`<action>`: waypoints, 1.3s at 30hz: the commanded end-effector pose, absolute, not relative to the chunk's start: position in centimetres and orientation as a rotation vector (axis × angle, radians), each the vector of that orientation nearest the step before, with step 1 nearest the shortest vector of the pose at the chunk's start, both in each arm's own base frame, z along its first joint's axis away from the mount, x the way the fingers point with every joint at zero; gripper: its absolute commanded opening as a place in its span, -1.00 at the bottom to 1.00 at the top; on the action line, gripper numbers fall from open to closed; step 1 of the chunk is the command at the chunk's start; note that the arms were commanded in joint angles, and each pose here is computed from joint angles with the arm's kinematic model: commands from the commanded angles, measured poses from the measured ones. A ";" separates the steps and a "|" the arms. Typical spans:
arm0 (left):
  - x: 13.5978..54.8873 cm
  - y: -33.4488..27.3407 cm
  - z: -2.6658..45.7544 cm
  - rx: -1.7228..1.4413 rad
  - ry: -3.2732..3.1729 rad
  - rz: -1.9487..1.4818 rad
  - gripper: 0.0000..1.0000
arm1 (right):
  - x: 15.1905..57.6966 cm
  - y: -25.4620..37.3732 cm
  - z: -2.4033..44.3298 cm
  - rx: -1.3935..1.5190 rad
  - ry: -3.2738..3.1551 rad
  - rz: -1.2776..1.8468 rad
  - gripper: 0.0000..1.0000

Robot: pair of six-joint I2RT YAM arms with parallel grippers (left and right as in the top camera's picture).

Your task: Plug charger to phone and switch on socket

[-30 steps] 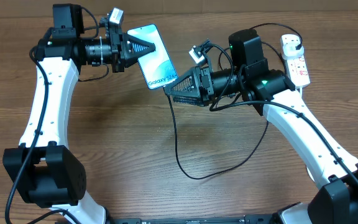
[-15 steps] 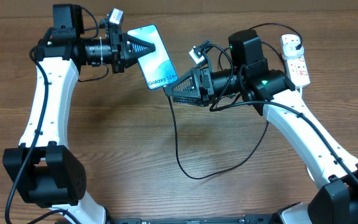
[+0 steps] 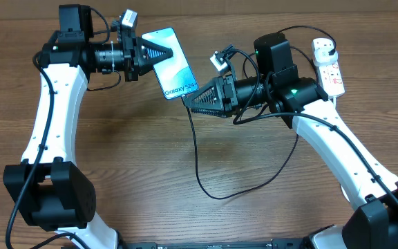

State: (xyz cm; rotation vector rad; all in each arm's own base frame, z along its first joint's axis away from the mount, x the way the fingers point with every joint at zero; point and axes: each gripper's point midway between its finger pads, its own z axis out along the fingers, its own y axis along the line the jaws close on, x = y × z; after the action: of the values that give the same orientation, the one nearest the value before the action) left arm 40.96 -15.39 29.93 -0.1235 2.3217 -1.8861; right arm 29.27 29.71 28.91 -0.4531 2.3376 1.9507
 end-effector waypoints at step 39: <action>39.2 -17.1 31.5 -0.019 2.287 -2.005 -0.92 | 29.3 29.7 30.8 -0.517 2.258 1.942 -0.93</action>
State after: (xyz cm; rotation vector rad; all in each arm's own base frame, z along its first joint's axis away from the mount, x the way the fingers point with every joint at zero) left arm 40.16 -16.61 30.08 -0.1020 2.3387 -1.9314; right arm 29.18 29.78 29.28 -0.4825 2.3122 1.9641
